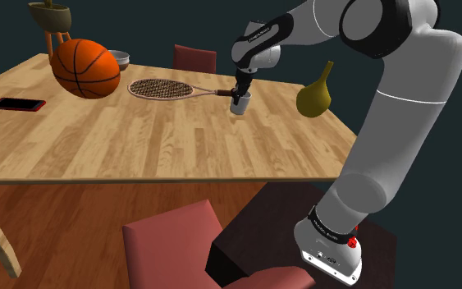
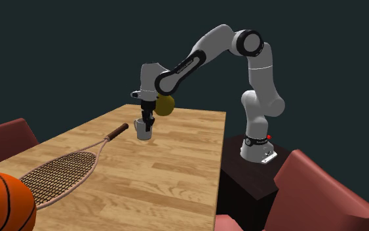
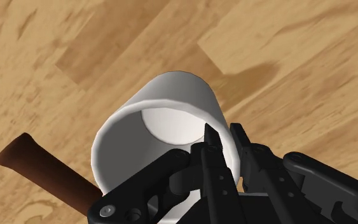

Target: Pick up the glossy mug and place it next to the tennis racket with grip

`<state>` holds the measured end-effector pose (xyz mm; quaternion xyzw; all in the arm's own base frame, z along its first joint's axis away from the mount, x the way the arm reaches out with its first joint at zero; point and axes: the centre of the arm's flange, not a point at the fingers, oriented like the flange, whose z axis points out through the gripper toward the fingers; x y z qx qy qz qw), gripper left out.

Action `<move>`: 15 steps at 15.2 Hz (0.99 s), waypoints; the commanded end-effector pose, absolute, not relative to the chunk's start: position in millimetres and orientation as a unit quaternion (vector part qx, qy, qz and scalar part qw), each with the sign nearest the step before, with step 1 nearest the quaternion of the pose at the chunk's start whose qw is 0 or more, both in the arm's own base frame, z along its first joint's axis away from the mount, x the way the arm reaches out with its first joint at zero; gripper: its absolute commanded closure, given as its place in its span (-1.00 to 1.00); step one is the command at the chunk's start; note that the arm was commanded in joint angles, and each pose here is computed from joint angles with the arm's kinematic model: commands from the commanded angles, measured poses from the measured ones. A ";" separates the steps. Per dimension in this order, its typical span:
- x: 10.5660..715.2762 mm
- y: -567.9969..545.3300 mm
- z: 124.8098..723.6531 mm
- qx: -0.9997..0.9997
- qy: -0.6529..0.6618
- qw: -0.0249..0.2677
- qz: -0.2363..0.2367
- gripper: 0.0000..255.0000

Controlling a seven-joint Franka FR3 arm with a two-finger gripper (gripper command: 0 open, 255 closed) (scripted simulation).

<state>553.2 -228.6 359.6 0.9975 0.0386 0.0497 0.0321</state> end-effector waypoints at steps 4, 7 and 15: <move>553.4 -228.7 359.7 0.997 0.039 0.032 0.050 -1.00; 553.4 -228.7 359.6 0.997 0.039 0.032 0.050 -1.00; 548.2 -225.7 409.3 0.997 0.039 0.032 0.050 -1.00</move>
